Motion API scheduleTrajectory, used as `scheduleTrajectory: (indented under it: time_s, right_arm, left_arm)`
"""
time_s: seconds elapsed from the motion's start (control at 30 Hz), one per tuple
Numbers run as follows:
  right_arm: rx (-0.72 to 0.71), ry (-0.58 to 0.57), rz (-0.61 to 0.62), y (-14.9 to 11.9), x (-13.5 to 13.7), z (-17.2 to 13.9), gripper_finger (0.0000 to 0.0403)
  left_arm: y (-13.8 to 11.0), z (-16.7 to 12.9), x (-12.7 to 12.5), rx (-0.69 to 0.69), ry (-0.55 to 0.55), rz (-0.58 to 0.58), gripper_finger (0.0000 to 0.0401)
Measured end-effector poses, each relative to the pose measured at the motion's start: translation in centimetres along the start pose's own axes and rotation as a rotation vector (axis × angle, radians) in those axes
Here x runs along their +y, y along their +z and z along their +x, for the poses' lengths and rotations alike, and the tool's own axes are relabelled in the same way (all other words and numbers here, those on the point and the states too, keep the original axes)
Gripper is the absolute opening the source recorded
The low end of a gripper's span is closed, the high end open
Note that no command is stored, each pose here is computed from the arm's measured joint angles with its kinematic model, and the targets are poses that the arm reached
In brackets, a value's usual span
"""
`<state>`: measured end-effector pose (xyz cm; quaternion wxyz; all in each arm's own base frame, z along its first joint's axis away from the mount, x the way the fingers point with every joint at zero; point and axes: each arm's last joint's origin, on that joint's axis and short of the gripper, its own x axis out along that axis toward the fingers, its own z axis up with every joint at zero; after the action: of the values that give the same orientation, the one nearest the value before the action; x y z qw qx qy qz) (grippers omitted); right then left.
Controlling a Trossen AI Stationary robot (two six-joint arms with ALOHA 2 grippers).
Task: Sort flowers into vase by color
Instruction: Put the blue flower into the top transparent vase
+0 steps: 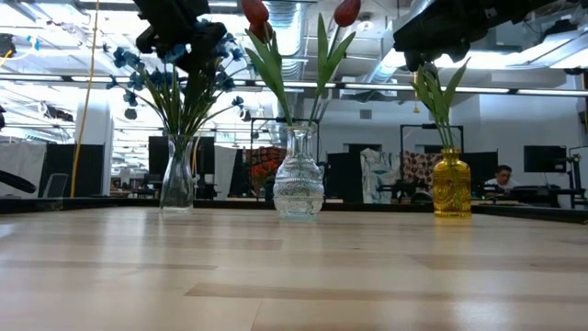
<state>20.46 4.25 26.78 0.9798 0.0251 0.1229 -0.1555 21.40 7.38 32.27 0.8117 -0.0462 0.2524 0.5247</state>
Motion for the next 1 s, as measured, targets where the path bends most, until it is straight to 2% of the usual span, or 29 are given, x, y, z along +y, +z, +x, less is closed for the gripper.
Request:
scheduleTrajectory:
  time_s: [0.23, 0.47, 0.63, 1.0]
  right_arm:
    - [0.001, 0.0, -0.001, 0.0, 0.0, 0.0, 0.0143]
    - [0.001, 0.0, -0.001, 0.0, 0.0, 0.0, 0.0143]
    - [0.002, 0.0, -0.001, 0.0, 0.0, 0.0, 0.0143]
    - [0.001, 0.0, -0.001, 0.0, 0.0, 0.0, 0.0143]
  left_arm:
    - [1.1, -0.8, 0.2, 0.029, -0.101, 0.052, 0.0192]
    - [0.7, -1.1, 0.8, 0.086, -0.041, 0.125, 0.0192]
    - [0.3, -1.2, 1.0, 0.118, -0.041, 0.167, 0.0194]
    - [0.1, -1.2, 1.1, 0.138, -0.036, 0.192, 0.0255]
